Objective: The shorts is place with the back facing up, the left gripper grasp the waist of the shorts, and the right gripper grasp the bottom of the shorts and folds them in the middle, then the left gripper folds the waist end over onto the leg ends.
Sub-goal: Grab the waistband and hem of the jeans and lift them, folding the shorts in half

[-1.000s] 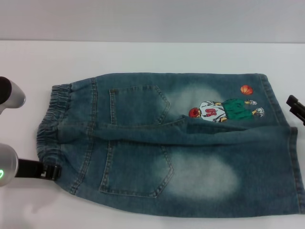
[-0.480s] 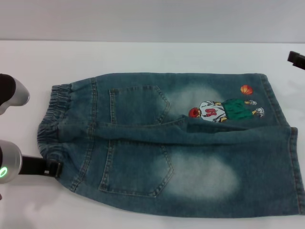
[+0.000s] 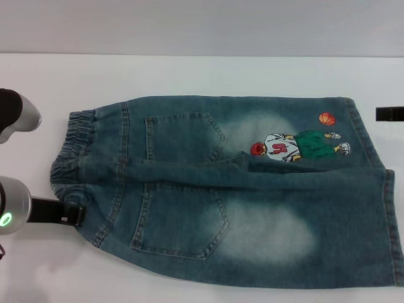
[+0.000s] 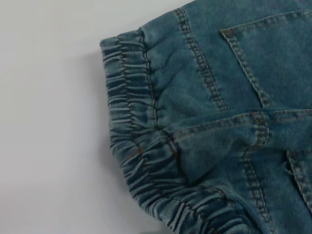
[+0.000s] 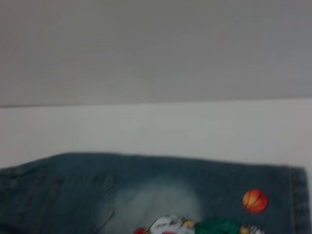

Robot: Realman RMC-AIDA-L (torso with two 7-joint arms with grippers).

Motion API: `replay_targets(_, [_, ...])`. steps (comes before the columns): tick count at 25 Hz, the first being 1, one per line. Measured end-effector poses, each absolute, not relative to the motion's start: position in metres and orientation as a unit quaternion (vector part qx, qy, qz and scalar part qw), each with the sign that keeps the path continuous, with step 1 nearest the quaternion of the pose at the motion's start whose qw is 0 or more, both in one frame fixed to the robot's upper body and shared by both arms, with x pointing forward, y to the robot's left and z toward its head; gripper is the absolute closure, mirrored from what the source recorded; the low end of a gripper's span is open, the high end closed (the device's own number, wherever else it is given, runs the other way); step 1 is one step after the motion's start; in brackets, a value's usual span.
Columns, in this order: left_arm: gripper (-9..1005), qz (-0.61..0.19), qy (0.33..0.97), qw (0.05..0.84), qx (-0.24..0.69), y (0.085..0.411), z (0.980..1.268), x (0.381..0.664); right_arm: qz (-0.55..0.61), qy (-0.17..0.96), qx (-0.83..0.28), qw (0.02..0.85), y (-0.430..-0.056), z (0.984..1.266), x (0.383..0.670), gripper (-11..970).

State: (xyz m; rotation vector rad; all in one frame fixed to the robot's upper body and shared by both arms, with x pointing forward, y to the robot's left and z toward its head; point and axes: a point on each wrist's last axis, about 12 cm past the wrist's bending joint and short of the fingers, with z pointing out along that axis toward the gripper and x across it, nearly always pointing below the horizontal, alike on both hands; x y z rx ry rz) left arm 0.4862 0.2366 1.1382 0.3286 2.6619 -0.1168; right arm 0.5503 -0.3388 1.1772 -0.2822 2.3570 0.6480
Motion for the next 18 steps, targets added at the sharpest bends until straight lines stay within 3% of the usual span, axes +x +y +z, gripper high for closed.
replay_targets(12, [799,-0.043,0.964,0.23,0.127,0.232,1.142,0.492,0.309,0.904,-0.162,0.247,-0.329,1.183,0.53,303])
replay_targets(18, [800,-0.045,0.964,0.231,0.126,0.23,1.142,0.494,0.321,0.907,-0.128,0.241,-0.336,1.183,0.525,303])
